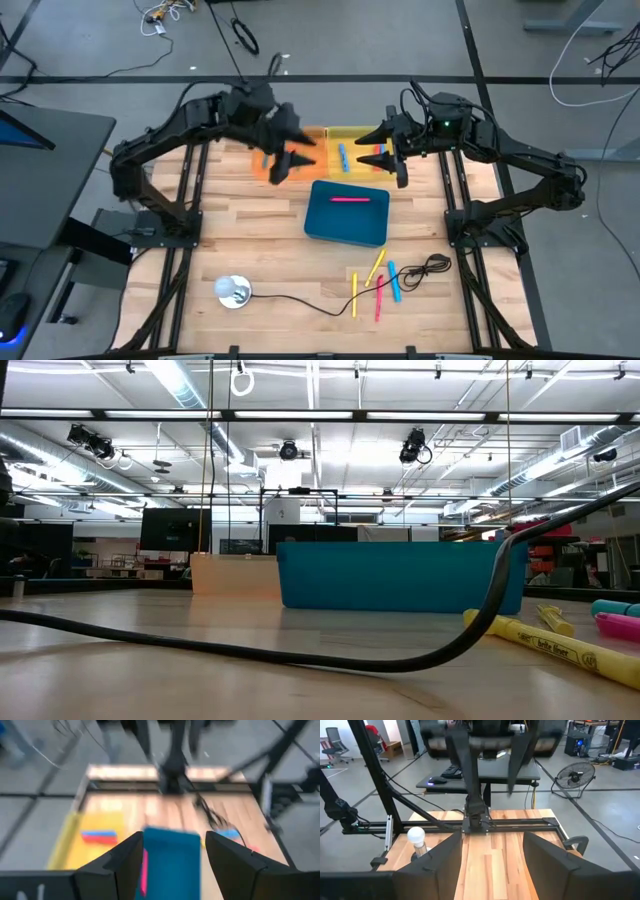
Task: Pick & Place Markers
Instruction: Put the blue marker into the yellow transparent bin
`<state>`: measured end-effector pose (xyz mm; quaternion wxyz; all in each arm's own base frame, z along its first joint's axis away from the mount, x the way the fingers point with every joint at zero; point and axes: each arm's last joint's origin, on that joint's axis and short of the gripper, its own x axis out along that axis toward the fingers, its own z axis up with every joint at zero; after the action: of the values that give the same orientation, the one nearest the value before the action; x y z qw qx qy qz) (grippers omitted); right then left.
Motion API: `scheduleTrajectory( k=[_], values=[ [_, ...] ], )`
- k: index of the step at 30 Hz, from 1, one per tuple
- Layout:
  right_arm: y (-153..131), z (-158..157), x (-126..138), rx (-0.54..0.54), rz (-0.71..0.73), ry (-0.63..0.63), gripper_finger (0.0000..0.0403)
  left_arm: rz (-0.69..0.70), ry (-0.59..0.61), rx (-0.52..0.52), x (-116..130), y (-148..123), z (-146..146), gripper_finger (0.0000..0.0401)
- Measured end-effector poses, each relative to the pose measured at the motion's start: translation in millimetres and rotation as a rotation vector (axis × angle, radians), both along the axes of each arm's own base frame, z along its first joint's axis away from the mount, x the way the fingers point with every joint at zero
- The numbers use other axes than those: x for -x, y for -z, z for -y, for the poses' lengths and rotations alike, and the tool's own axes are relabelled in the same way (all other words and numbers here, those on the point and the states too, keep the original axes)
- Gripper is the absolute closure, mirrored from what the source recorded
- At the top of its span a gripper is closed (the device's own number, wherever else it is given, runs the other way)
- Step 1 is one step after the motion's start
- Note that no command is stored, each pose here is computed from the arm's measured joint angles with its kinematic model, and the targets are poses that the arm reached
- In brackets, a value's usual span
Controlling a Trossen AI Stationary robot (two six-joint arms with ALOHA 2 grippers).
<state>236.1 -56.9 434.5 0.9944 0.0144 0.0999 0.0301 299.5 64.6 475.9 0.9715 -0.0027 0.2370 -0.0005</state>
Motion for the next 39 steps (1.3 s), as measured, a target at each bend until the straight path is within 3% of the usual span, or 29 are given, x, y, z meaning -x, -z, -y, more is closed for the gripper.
scheduleTrajectory(
  k=[2, 5, 9, 16, 20, 25, 28, 30, 32, 36, 39],
  values=[
    [0, 0, -1, -0.001, 0.0, 0.001, 0.0193, -0.054, 0.032, 0.027, 11, 16, 3, 0.0179],
    [0, 1, -2, -0.032, 0.008, 0.009, 0.0193, -0.001, 0.016, 0.047, 40, 33, 9, 0.0179],
    [-1, 1, -3, -0.05, 0.02, 0.012, 0.0193, 0.21, -0.016, 0.013, 88, 50, 19, 0.0179],
    [-5, 1, -3, -0.009, 0.064, 0.014, 0.0193, 0.423, -0.125, 0.015, 165, 82, 35, 0.0179],
    [-6, 1, -4, 0.026, 0.07, 0.008, 0.0193, 0.47, -0.131, 0.007, 202, 114, 44, 0.0179],
    [-5, 1, -3, -0.064, 0.055, 0.022, 0.0193, 0.549, -0.203, -0.009, 241, 168, 51, 0.0179],
    [-5, 1, -3, -0.13, 0.051, 0.034, 0.0193, 0.623, -0.258, 0.014, 254, 195, 53, 0.0179],
    [-5, 1, -3, -0.166, 0.048, 0.04, 0.0193, 0.625, -0.271, 0.021, 249, 206, 52, 0.0179],
    [-5, 0, -3, -0.196, 0.045, 0.043, 0.0193, 0.555, -0.283, 0.042, 243, 215, 50, 0.0179],
    [-4, -2, -4, -0.225, 0.037, 0.042, 0.0193, 0.614, -0.2, 0.036, 229, 225, 49, 0.0179],
    [-4, -3, -4, -0.245, 0.039, 0.038, 0.0193, 0.757, -0.182, 0.01, 229, 227, 49, 0.0179]
  ],
)
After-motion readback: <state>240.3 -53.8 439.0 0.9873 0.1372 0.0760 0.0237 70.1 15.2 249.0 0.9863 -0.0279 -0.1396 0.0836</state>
